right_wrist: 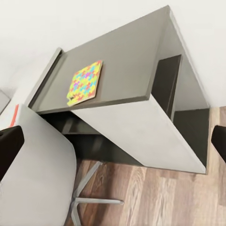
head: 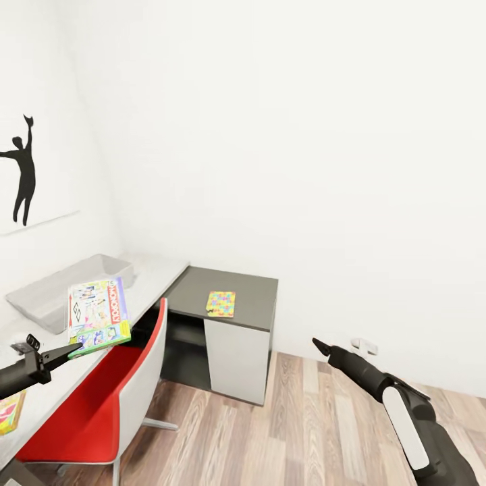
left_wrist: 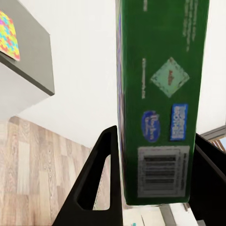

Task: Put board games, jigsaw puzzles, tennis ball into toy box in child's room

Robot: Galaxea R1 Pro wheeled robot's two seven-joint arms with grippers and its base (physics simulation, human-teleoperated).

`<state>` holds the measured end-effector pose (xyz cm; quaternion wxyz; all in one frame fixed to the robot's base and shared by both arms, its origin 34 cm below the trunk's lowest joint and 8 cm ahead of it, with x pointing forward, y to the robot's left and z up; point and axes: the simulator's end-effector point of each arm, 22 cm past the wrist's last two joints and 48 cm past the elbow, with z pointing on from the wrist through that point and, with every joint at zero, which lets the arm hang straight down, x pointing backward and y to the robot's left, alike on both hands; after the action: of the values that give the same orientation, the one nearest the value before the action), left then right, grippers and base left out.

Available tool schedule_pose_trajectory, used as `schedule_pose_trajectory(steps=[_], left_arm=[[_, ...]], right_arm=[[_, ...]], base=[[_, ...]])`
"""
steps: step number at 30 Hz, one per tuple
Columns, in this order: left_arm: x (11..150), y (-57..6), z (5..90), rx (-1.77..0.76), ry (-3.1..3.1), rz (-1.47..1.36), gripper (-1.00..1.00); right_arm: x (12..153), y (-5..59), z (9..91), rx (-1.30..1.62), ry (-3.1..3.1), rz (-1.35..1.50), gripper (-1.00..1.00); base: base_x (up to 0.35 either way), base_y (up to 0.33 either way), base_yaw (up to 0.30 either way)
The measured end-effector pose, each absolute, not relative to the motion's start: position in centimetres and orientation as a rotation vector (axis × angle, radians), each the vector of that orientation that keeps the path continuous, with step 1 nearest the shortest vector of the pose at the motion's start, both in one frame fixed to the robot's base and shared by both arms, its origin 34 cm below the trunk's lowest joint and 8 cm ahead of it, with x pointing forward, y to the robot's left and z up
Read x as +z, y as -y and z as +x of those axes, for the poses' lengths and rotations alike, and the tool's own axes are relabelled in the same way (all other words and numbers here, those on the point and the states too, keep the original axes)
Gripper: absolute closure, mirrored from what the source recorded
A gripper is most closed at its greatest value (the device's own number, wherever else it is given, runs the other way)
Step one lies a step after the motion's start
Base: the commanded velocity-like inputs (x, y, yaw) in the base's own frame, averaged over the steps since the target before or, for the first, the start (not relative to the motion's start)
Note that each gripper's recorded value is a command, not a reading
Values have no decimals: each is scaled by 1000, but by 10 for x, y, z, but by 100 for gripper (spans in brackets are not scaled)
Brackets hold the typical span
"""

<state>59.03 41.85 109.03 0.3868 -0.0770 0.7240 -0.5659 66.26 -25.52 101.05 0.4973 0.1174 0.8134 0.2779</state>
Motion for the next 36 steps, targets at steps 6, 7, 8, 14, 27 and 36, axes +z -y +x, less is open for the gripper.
schedule_pose_trajectory(steps=[6,7,8,14,27,36], left_arm=[[1090,-418,590,-1443,-1844,-197,100],[1090,-418,590,-1443,-1845,-197,100],[1089,-418,590,-1443,-1845,-198,100],[1089,-417,590,-1444,-1846,-199,100],[1090,-417,590,-1446,-1844,-198,100],[1091,-416,590,-1447,-1841,-195,100]], right_arm=[[1011,255,663,671,-1969,284,-100],[1011,255,663,672,-1969,281,-100],[1011,254,663,672,-1969,279,-100],[1010,235,661,690,-1985,229,-100],[1016,236,664,678,-1958,222,-100],[1019,236,664,674,-1950,220,-100]], base=[[321,0,292],[321,0,255],[321,0,217],[321,0,47],[321,0,166],[321,0,280]])
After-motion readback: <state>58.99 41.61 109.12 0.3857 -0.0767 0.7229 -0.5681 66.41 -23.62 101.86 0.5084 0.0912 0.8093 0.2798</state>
